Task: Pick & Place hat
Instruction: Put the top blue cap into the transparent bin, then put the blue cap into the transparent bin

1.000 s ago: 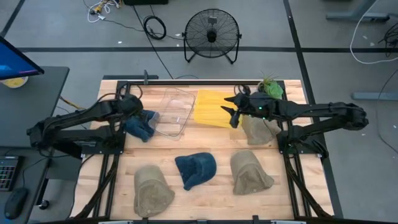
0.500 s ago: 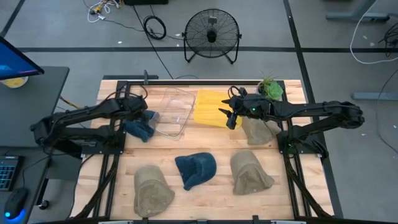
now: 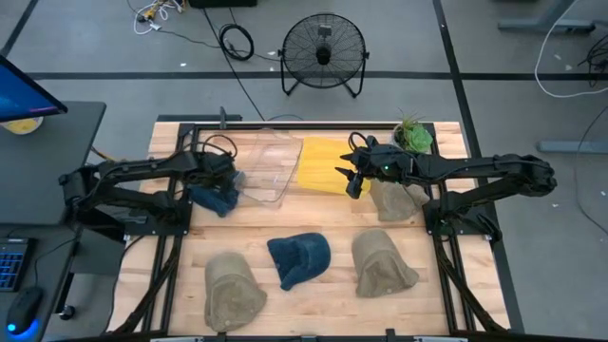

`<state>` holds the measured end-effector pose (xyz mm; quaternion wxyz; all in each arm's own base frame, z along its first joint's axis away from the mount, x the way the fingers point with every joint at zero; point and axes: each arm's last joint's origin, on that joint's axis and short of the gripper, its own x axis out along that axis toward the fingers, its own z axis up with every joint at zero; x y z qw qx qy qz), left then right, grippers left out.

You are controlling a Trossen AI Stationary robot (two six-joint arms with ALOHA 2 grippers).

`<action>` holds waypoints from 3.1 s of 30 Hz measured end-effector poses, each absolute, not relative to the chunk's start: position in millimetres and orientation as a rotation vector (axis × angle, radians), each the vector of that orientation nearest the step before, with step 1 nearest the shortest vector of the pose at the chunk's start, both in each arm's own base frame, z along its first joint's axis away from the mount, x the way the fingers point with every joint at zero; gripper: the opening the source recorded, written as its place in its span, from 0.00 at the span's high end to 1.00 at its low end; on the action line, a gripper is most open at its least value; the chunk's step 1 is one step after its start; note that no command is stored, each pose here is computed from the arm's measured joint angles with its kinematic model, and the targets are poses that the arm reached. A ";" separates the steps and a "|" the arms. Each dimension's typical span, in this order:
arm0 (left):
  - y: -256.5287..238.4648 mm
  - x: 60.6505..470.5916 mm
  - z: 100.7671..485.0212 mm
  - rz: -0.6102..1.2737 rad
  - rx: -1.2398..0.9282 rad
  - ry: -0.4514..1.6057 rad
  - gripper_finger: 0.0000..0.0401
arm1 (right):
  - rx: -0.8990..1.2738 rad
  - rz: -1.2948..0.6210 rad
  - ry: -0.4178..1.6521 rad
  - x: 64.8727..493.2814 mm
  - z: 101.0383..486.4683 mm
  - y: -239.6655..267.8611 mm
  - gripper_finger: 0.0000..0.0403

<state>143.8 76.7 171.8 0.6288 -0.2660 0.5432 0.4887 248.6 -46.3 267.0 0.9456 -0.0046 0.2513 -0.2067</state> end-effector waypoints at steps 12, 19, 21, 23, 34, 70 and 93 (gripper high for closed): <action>74.7 140.2 170.3 1.106 -0.559 1.310 0.96 | -0.010 -0.421 0.516 248.4 266.7 -46.3 0.54; 72.4 133.7 191.6 1.119 -0.509 1.330 0.98 | 0.013 -0.427 0.511 248.4 266.7 -46.3 0.54; 73.4 132.5 205.5 1.157 -0.469 1.305 0.97 | 0.013 -0.427 0.511 248.4 266.7 -46.3 0.54; 74.2 131.6 222.4 1.192 -0.445 1.274 0.97 | 0.016 -0.428 0.510 248.4 266.7 -46.3 0.54; 85.3 150.0 295.4 1.081 -0.188 1.035 0.97 | 0.037 -0.433 0.505 248.4 266.8 -46.3 0.54; 122.1 277.4 196.4 0.166 0.669 1.167 0.90 | 0.018 -0.398 0.525 250.6 263.4 -45.8 0.54; 84.8 292.8 241.9 0.291 0.611 1.249 0.46 | 0.032 -0.331 0.598 260.0 247.7 -44.1 0.54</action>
